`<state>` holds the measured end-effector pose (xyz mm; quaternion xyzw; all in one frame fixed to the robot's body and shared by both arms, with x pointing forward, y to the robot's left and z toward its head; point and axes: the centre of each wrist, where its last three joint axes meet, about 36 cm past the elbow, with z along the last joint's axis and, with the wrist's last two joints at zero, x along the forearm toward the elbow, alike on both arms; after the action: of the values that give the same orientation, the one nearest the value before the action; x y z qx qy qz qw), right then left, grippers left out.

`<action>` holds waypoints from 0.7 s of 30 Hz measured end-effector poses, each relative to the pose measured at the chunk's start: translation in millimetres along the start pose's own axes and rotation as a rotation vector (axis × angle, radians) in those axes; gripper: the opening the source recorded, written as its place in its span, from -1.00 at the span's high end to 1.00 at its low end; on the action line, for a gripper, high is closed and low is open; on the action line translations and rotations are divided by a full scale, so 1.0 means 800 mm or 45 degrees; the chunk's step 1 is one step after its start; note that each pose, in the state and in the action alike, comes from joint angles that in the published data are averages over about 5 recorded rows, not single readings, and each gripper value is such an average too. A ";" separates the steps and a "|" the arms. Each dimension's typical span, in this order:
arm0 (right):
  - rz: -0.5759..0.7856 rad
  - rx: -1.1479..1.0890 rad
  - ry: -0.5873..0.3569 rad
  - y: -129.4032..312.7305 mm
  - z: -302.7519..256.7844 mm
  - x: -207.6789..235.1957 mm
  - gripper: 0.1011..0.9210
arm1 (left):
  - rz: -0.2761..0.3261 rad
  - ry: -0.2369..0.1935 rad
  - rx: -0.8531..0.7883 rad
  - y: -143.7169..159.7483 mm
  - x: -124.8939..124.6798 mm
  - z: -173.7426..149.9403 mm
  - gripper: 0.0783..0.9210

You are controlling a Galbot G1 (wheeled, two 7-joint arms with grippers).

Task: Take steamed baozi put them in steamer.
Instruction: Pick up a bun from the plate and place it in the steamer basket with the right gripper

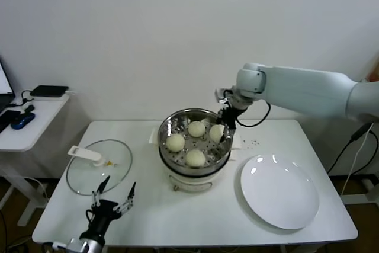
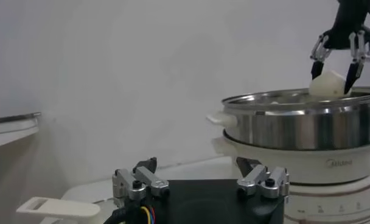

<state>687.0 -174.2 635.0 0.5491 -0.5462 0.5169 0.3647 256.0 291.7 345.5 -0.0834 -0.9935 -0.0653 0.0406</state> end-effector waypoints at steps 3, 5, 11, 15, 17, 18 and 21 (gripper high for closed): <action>-0.008 -0.001 0.004 0.001 0.001 -0.010 -0.41 | 0.000 0.005 0.001 0.000 0.001 0.001 -0.77; -0.011 -0.002 0.007 0.001 0.002 -0.016 -0.41 | 0.000 0.008 0.001 0.000 0.002 0.002 -0.77; -0.016 -0.003 0.014 0.000 0.002 -0.029 -0.41 | 0.001 0.013 0.002 -0.001 0.003 0.004 -0.77; -0.018 -0.002 0.016 0.000 0.001 -0.037 -0.41 | 0.002 0.017 0.004 -0.001 0.004 0.006 -0.77; -0.019 -0.002 0.016 0.000 0.001 -0.040 -0.41 | 0.001 0.018 0.005 -0.001 0.004 0.006 -0.77; -0.019 -0.002 0.016 0.000 0.001 -0.042 -0.41 | 0.001 0.018 0.005 -0.001 0.004 0.006 -0.77; -0.021 -0.003 0.017 0.000 0.001 -0.046 -0.41 | 0.001 0.018 0.006 -0.002 0.004 0.007 -0.77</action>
<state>691.9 -166.4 599.3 0.5495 -0.5398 0.5171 0.3732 252.1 291.7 340.4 -0.0831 -0.9934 -0.0636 0.0478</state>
